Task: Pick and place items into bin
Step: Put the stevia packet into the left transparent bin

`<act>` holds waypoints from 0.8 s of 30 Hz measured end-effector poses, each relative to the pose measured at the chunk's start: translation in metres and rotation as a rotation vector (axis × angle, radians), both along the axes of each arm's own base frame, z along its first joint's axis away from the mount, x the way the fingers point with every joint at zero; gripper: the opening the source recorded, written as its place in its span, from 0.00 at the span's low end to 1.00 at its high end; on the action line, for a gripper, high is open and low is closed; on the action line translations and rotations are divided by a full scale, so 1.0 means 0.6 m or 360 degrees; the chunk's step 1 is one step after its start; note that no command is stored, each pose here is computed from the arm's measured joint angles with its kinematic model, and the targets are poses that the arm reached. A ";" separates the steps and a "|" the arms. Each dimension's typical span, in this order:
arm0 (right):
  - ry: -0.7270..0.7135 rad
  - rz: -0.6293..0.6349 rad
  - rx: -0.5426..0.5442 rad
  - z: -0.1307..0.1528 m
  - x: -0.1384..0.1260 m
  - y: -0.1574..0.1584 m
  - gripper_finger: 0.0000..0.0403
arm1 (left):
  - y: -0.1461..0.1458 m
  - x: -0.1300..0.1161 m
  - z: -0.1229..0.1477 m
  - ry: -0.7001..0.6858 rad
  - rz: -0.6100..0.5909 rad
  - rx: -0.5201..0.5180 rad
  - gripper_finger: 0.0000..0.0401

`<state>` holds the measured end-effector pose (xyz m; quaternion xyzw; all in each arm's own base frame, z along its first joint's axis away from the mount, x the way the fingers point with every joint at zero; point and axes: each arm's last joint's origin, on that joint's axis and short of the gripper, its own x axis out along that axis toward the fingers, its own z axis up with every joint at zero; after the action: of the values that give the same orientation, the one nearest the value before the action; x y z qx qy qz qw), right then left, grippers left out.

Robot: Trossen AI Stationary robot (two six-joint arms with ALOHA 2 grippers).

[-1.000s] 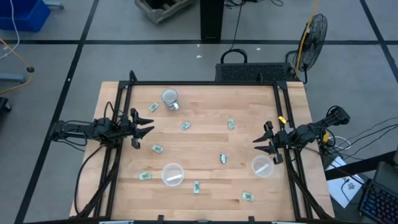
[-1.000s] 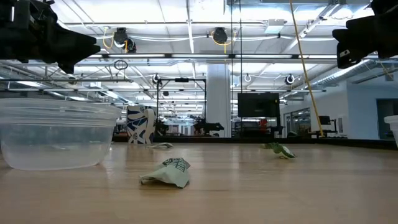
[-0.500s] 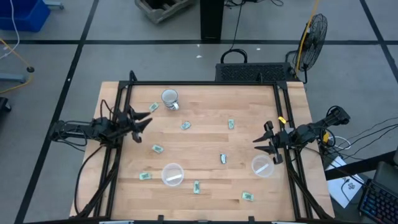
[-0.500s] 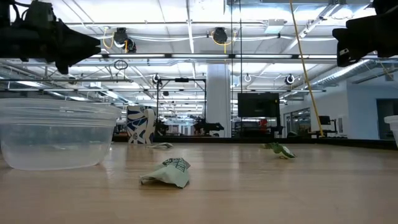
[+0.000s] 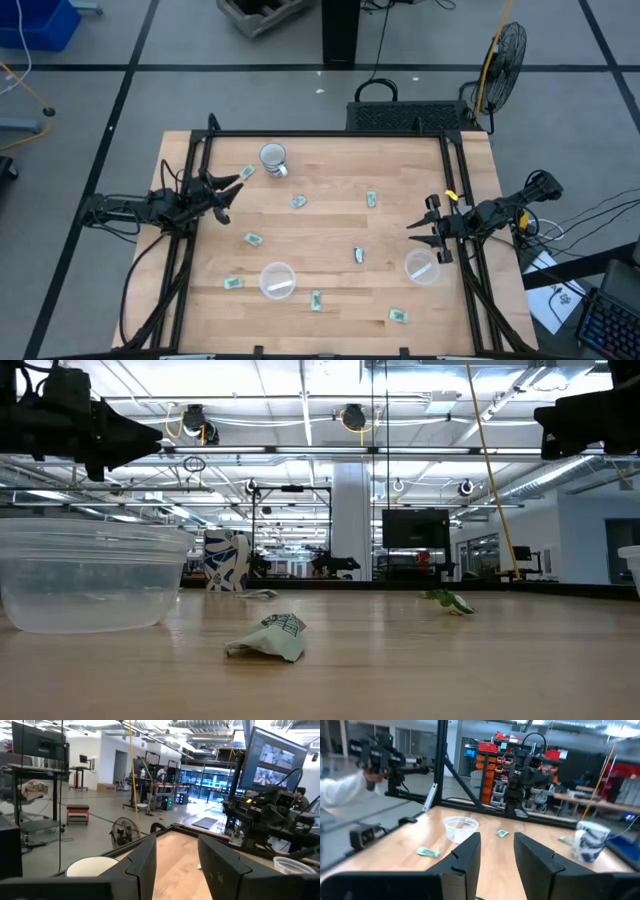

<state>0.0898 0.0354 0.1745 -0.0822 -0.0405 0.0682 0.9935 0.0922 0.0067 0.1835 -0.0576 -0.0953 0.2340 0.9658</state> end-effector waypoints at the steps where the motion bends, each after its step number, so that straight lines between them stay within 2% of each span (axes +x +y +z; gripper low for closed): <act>1: -0.0015 -0.0044 -0.0057 0.001 0.000 -0.001 0.27 | 0.000 0.000 -0.001 0.0000 0.0007 -0.0012 0.37; 4: -0.0040 -0.0252 -0.0169 0.004 0.000 -0.008 0.27 | 0.003 0.000 -0.010 0.0046 0.0092 -0.0115 0.37; 7: -0.0079 -0.0480 -0.0141 0.010 0.000 -0.016 0.27 | 0.008 -0.001 -0.020 0.0056 0.0283 -0.0265 0.37; 10: -0.0138 -0.0613 -0.0169 0.019 0.000 -0.024 0.27 | 0.009 0.003 -0.027 0.0055 0.0378 -0.0379 0.37; 16: -0.0299 -0.0746 -0.0117 0.038 0.001 -0.037 0.27 | 0.017 0.013 -0.039 -0.0011 0.0481 -0.0609 0.37; 21: -0.0375 -0.0711 -0.0161 0.046 0.008 -0.041 0.27 | 0.029 0.020 -0.030 0.0123 0.0555 -0.0609 0.37; 24: -0.0312 -0.0676 -0.0179 0.041 0.018 -0.043 0.27 | 0.040 0.016 -0.016 0.0319 0.0741 -0.0577 0.37</act>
<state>0.1006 0.0095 0.1991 -0.1504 -0.1146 -0.1484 0.9707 0.1018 0.0308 0.1740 -0.1820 0.0329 0.4667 0.8649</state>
